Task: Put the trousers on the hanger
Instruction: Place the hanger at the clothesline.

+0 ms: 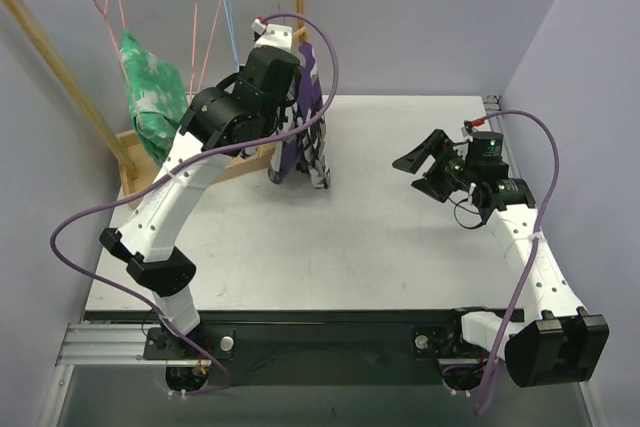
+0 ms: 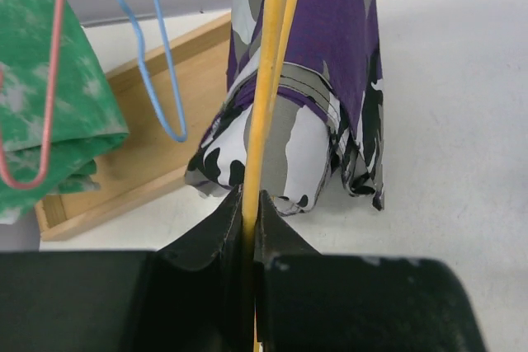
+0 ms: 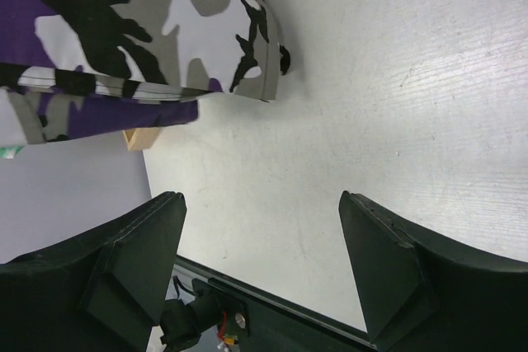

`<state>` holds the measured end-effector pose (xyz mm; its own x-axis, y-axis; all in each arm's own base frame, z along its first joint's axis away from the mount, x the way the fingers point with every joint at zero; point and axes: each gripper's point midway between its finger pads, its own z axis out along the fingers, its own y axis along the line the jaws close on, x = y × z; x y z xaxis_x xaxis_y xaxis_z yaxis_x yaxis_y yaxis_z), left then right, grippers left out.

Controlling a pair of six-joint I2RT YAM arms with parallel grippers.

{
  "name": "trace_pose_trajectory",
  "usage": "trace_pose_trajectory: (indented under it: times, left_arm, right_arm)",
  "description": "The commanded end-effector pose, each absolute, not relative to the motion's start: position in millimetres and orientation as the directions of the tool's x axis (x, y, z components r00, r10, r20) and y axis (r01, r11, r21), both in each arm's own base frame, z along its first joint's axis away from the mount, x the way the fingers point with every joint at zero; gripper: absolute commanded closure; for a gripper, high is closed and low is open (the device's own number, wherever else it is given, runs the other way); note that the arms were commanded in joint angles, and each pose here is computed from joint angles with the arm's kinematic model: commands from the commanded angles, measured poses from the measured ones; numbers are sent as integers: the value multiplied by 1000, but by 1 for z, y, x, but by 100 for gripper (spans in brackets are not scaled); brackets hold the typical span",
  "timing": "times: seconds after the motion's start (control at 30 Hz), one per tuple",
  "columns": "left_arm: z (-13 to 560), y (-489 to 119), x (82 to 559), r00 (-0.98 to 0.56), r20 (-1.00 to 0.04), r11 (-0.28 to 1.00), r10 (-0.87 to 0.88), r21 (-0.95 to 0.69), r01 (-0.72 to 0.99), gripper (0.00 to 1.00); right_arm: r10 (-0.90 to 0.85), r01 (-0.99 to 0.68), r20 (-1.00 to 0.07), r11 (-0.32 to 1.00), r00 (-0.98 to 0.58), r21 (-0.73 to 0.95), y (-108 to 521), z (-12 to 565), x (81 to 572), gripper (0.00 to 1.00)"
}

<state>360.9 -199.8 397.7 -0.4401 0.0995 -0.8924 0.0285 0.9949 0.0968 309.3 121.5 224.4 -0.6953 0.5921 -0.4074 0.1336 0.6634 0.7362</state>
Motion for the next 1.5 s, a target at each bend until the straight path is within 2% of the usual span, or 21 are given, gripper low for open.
trace_pose_trajectory:
  times: [0.0,0.67,1.07,1.47]
  left_arm:
    - [497,-146,363,-157,-985,978,-67,-34,-205,100]
    - [513,-53,316,-93,-984,916,-149,-102,-388,100]
    - [519,-107,365,-73,-980,960,-188,-167,-225,100]
    - [541,-131,411,-2,-959,953,-284,-282,-106,100]
  right_arm:
    - [587,114,-425,667,-689,736,120,237,319,22]
    - [585,134,-378,649,-717,749,127,233,343,22]
    - [579,121,-386,650,-718,751,128,234,343,22]
    - [575,105,-401,653,-713,750,126,239,342,22]
